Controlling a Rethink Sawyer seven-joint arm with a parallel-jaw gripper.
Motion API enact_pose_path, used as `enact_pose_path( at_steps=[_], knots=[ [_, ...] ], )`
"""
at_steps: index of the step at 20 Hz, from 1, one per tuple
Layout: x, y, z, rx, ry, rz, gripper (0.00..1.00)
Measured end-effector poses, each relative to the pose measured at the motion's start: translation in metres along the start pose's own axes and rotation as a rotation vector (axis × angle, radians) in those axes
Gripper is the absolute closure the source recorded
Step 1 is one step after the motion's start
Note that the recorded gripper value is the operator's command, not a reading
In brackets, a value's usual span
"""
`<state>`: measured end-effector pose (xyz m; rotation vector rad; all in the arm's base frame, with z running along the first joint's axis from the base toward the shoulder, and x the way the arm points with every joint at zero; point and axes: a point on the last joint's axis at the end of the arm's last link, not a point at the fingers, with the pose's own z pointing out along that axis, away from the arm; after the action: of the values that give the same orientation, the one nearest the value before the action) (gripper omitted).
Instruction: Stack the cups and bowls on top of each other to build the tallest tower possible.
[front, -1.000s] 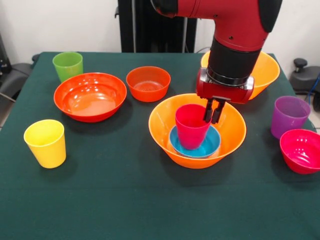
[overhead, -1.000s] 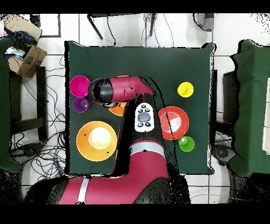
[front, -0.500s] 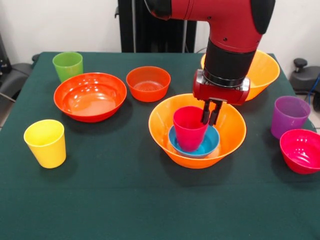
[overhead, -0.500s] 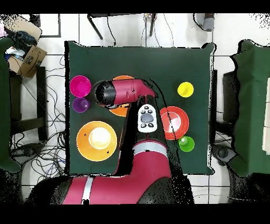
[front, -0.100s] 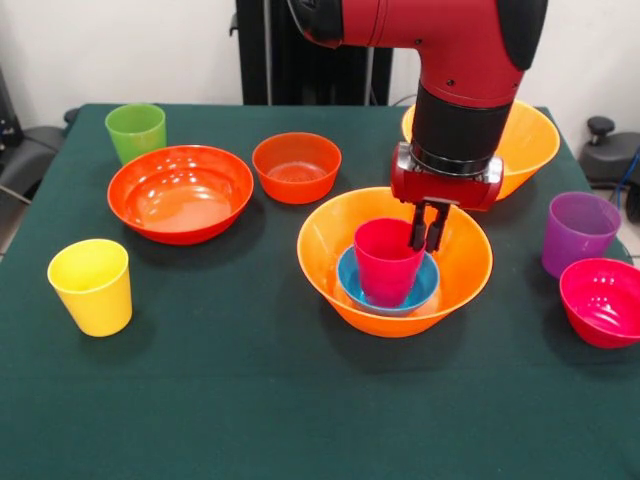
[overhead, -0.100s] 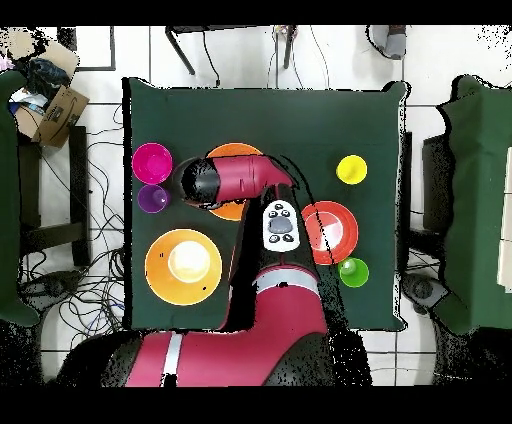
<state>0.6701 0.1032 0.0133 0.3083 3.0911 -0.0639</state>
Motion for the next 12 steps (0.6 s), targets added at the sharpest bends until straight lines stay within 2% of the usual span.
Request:
enact_pose_path(
  at_steps=[1,2,12],
  knots=[
    [-0.0002,0.0008,0.0002,-0.004,-0.002,0.001,1.00],
    [-0.0014,0.0024,0.0000,-0.012,-0.005,0.006,0.00],
    [-0.0022,0.0035,-0.0005,-0.018,-0.004,0.011,0.00]
  ],
)
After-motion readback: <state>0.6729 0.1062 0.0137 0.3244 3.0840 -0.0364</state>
